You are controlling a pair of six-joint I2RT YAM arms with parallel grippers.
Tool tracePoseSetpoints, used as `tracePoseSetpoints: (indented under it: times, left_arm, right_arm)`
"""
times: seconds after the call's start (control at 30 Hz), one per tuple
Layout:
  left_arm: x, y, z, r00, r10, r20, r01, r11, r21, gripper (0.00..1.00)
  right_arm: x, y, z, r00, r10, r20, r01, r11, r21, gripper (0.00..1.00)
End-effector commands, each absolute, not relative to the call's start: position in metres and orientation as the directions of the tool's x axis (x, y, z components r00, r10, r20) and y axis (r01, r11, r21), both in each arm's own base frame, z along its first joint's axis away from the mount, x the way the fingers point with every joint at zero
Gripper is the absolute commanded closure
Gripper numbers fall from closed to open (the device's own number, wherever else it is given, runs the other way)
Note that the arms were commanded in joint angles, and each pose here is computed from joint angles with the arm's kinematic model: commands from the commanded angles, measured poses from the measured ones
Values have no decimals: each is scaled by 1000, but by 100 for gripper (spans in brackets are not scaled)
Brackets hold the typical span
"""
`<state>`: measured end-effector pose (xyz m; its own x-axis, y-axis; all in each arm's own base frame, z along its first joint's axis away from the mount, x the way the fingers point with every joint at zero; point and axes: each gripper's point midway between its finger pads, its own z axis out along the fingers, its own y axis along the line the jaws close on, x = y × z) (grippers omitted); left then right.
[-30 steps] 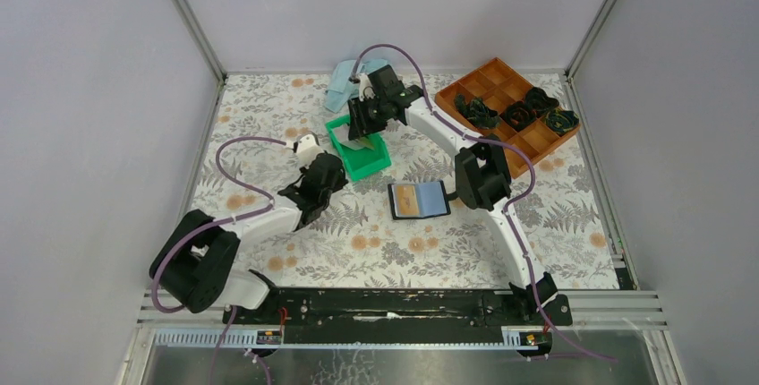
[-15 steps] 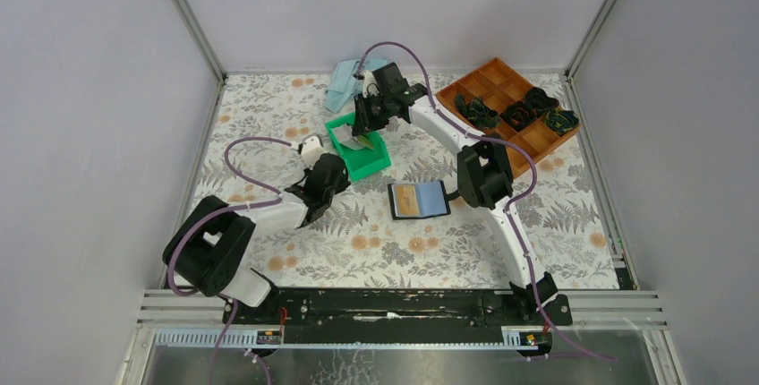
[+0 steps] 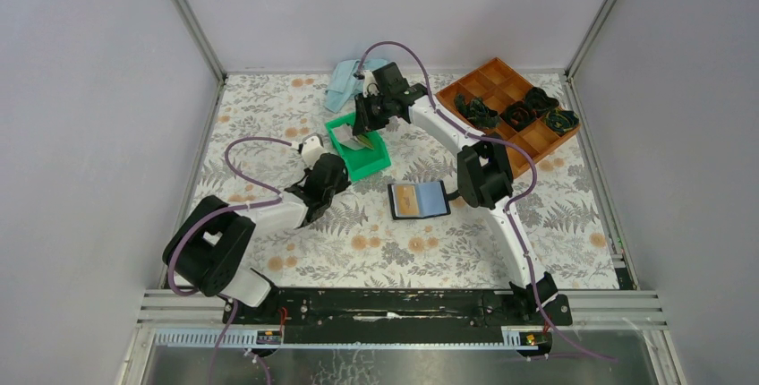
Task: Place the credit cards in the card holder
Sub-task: Pick up the credit card from the storage box.
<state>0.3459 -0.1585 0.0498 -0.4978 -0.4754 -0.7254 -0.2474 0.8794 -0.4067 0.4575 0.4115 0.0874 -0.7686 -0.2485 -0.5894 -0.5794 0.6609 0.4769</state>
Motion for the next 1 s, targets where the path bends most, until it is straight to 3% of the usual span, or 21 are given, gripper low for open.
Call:
tracePoseSetpoints:
  times: [0.0, 0.97]
  left_arm:
    - [360, -162, 68, -447, -500, -741, -225, 865, -448, 78]
    - [360, -162, 70, -446, -500, -743, -222, 866, -449, 78]
  right_arm:
    - [461, 410, 127, -724, -234, -649, -612, 652, 448, 77]
    - [474, 389, 136, -704, -215, -677, -593, 703, 393, 83]
